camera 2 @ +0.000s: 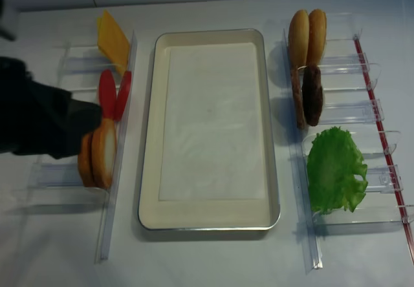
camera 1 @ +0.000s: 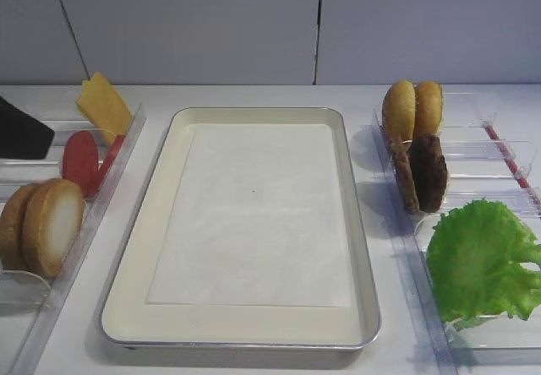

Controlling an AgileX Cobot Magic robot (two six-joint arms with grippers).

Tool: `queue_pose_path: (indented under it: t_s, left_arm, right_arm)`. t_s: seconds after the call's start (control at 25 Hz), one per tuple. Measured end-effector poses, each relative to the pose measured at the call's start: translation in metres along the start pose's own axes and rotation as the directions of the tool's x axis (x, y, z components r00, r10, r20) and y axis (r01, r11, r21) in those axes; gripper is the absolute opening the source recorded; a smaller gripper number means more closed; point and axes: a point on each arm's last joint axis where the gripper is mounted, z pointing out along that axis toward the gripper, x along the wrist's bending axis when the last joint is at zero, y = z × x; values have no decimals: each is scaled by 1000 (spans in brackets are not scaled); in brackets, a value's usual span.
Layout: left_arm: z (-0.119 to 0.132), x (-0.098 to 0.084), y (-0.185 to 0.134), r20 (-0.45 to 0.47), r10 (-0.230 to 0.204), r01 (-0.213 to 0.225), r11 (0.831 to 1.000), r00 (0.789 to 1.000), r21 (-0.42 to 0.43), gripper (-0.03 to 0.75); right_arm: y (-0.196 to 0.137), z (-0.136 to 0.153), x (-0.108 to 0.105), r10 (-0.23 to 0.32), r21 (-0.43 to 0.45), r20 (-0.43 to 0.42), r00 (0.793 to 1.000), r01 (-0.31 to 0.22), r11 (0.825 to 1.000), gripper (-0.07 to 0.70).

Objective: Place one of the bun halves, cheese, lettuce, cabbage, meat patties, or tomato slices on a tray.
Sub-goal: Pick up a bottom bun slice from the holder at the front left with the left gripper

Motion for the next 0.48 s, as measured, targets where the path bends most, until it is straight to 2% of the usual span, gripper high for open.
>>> queue_pose_path:
  t_s: [0.08,0.12,0.2,0.24,0.48]
  left_arm:
    - [10,-4,-1,-29,18,-16,998,999,64,412]
    - [14,-7,-2,-57,44,-38,994,997,98,412]
    - [22,-12,-3,-121,48,-29,988,992,149,412]
    - [25,-15,-1,-149,64,-40,987,987,156,412]
    - [54,-28,17,-254,-14,58,985,967,165,412]
  right_arm:
    - [0,0,0,0,0,0,1000,0,1000,451]
    - [0,0,0,0,0,0,1000,0,1000,450]
    - [0,0,0,0,0,0,1000,0,1000,451]
    - [0,0,0,0,0,0,1000,0,1000,451]
    - [0,0,0,0,0,0,1000,0,1000,451]
